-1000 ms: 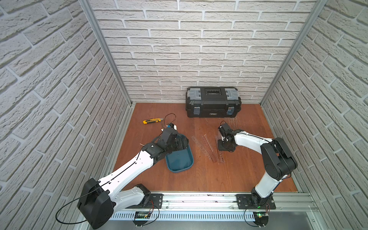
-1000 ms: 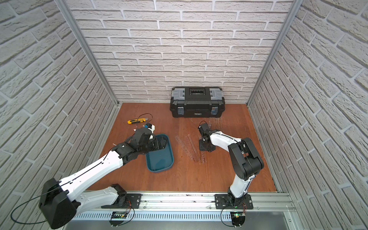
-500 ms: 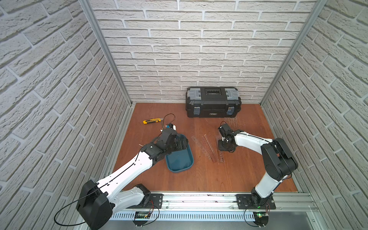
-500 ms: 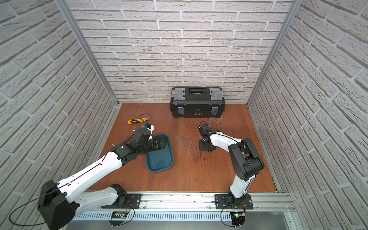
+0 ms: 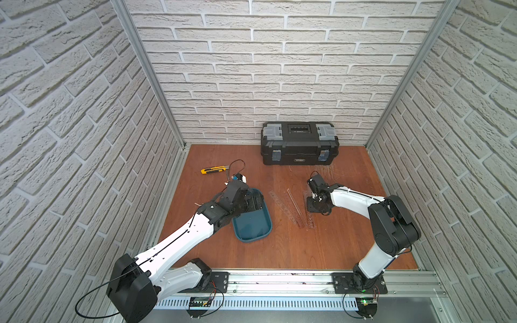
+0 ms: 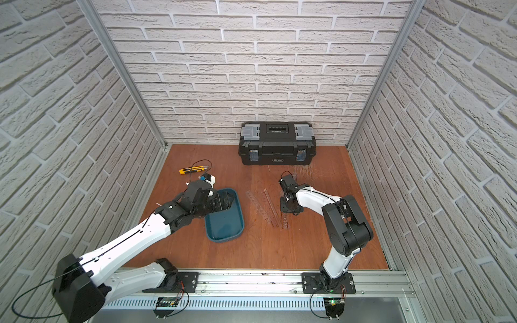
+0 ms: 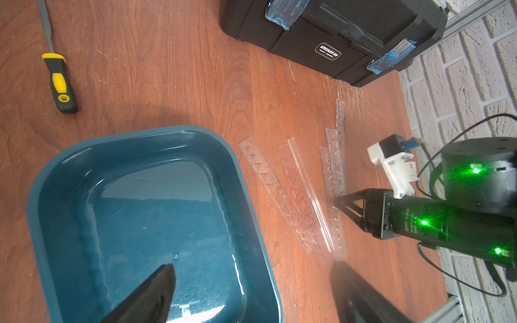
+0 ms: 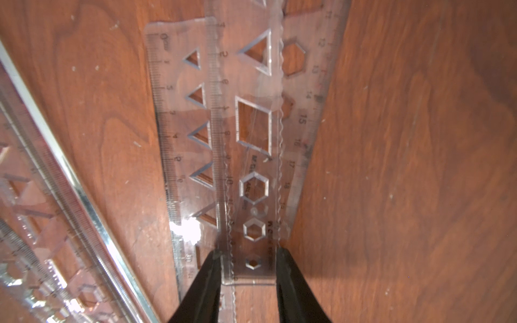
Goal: Put the scattered rulers into the storage box
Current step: Pick up the ruler from the center of the board.
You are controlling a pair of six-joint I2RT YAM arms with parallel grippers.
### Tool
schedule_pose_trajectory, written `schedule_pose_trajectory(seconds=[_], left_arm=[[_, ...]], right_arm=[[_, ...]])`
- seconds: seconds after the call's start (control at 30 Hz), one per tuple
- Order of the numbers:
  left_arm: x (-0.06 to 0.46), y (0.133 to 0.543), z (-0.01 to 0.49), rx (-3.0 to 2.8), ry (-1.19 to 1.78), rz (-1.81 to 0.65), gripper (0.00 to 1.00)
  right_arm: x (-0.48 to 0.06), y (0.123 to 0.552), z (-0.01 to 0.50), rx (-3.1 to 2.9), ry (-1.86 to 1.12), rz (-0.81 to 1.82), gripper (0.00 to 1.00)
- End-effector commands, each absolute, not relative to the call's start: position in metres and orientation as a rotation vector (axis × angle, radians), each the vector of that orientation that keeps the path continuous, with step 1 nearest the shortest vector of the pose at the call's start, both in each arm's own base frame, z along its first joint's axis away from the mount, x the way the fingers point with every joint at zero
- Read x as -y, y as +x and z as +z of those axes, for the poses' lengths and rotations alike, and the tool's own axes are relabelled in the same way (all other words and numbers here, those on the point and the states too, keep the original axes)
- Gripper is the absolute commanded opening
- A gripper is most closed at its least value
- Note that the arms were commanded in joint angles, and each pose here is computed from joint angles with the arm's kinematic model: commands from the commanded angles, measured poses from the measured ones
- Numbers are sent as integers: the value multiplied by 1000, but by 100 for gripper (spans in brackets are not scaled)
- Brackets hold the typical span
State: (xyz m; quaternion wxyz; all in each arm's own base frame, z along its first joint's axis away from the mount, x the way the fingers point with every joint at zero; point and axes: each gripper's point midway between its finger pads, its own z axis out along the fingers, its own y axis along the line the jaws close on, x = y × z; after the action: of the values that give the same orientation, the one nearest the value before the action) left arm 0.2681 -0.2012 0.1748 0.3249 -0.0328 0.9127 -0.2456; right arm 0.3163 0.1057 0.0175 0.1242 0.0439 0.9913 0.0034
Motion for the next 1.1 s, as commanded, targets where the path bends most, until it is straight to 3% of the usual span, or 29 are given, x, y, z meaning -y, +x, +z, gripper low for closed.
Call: schedule_pose_trajectory(seconds=[0.0,0.77,1.07], left_arm=[[199,266,177,-2381,-86,-636,91],[208,271,179,-2388,-62,-668,93],[237,284,204,-2286,-2,-915,94]], right_arm=[[-108,293,21,-2952,82,6,17],[-132,295,118,-2784,-32,94,17],[-168,286,156,-2729,-153,185,17]])
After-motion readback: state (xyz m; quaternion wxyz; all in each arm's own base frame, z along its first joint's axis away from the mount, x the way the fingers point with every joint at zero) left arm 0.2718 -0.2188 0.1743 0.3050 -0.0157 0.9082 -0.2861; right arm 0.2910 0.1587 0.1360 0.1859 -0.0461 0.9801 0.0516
